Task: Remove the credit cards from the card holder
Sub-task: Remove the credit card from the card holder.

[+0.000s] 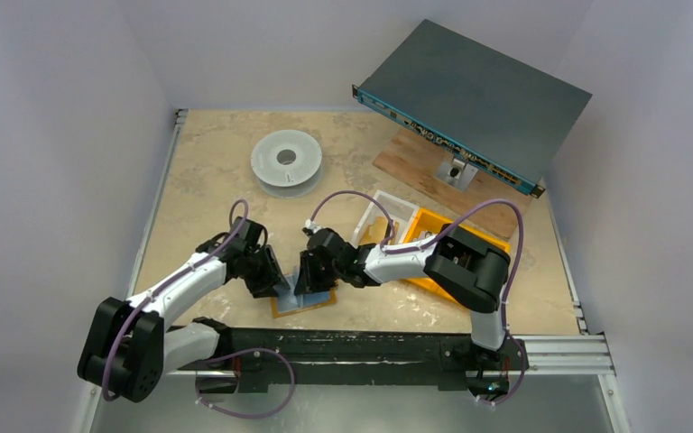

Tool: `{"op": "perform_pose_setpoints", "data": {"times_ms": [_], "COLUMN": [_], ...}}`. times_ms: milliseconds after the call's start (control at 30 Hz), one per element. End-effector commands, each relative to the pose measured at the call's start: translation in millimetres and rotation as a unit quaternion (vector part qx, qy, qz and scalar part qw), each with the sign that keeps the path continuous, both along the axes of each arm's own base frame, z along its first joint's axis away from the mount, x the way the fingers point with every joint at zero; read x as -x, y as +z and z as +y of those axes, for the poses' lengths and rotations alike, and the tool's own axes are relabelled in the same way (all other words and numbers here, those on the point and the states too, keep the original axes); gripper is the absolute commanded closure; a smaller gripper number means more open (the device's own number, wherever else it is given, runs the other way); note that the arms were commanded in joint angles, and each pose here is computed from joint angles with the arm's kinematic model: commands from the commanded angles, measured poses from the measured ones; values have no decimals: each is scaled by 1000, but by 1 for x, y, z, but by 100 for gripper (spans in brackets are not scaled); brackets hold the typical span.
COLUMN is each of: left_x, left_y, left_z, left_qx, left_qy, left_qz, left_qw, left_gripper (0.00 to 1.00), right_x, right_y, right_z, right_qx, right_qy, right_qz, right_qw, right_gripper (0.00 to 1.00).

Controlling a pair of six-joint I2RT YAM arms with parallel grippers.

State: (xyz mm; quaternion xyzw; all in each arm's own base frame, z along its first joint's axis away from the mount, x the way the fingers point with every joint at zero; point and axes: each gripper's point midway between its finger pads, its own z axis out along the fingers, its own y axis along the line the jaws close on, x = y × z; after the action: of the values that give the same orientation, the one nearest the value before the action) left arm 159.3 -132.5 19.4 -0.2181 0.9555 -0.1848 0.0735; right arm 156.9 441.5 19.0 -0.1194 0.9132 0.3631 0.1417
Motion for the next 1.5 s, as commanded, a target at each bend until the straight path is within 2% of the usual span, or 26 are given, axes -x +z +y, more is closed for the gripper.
{"op": "perform_pose_setpoints", "data": {"times_ms": [0,433,700,800,867,1033,1233,1300,1467], "left_x": [2,-6,-7,-6,-6,-7,-9,-10,-12], "left_y": [-17,-14,-18,-18,-18,-14,-4,0,14], "left_z": [-12,-26,-28,-29,-30,-32,-33,-32,-25], "left_qx": [15,44,46,48,51,59,61,60,41], "left_qy": [4,4,6,5,4,4,-4,-8,-19], "left_qz": [11,5,10,11,12,9,-2,-8,-26], "left_qw": [1000,999,999,999,999,998,998,998,999], "left_gripper": [61,72,82,84,84,85,84,84,81], "right_x": [19,21,14,10,10,12,20,20,21], "right_y": [-45,-46,-44,-48,-53,-76,-95,-102,-113], "right_z": [-29,-26,-30,-33,-34,-42,-50,-56,-68], "right_qx": [72,64,73,87,105,159,167,169,161], "right_qy": [8,11,1,-9,-15,-28,-39,-44,-60], "right_qz": [29,33,15,9,7,11,46,58,91], "right_qw": [997,997,997,996,994,987,984,983,981], "right_gripper": [85,76,55,53,56,77,97,100,100]}}
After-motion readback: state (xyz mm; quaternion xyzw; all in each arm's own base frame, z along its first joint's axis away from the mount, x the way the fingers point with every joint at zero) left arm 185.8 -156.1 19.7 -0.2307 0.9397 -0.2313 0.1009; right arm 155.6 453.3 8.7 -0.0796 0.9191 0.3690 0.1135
